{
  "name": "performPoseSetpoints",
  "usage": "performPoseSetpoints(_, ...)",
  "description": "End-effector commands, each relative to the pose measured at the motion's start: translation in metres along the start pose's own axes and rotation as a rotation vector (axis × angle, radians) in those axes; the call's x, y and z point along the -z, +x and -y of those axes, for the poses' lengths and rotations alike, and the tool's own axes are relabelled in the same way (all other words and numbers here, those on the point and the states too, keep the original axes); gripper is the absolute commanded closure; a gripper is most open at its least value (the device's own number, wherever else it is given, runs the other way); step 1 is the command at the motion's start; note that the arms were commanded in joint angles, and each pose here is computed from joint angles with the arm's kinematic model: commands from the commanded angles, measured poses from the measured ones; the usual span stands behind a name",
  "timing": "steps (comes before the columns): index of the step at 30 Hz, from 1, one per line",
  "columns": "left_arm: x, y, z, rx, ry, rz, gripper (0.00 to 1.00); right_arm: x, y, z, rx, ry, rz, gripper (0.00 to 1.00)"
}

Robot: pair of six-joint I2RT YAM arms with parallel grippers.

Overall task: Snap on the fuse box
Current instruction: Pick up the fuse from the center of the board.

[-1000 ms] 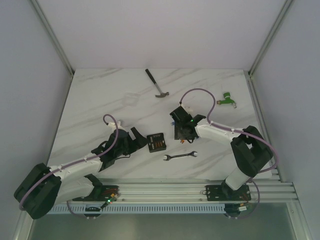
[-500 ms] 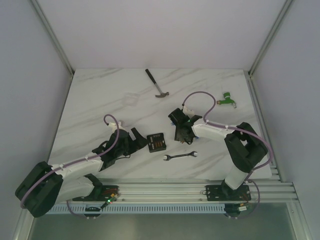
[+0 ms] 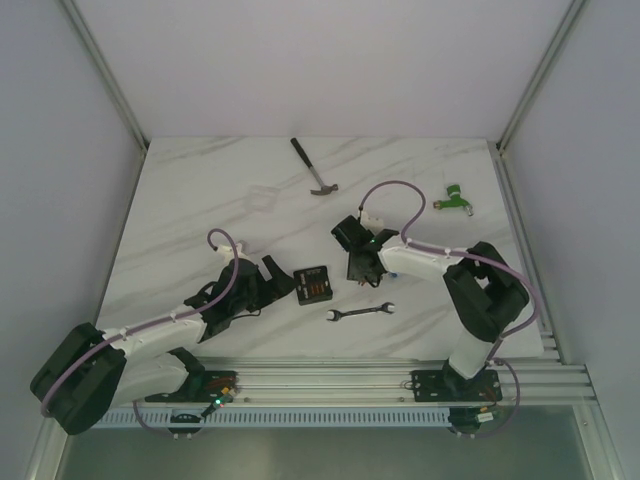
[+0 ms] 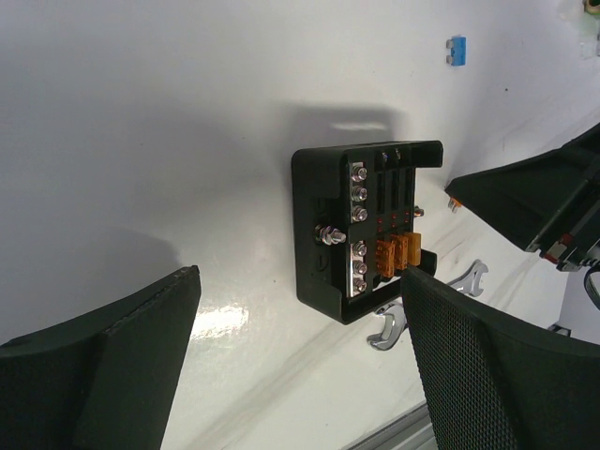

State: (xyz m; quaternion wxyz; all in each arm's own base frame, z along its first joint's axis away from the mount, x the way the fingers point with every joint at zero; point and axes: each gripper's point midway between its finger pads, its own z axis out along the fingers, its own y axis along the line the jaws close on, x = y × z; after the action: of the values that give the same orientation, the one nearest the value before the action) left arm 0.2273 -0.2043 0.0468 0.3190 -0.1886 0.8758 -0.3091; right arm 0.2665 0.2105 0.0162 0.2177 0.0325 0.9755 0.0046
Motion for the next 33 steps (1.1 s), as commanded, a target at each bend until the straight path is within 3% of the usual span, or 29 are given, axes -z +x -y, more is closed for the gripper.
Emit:
performPoseSetpoints(1, -0.001, 0.000, -0.002, -0.003, -0.010, 0.000, 0.03, -0.009, 0.002, -0.003, 0.020, 0.027, -0.007, 0.59)
performPoseSetpoints(26, 0.001, 0.001, -0.001, -0.001, -0.002, -0.006, 0.03, -0.010, 0.025, 0.003, 0.213, 0.012, -0.121, 0.60)
performPoseSetpoints(33, 0.002, 0.002, 0.005, -0.011, 0.026, -0.014, 0.05, -0.007, 0.021, 0.005, 0.212, 0.020, -0.103, 0.74)
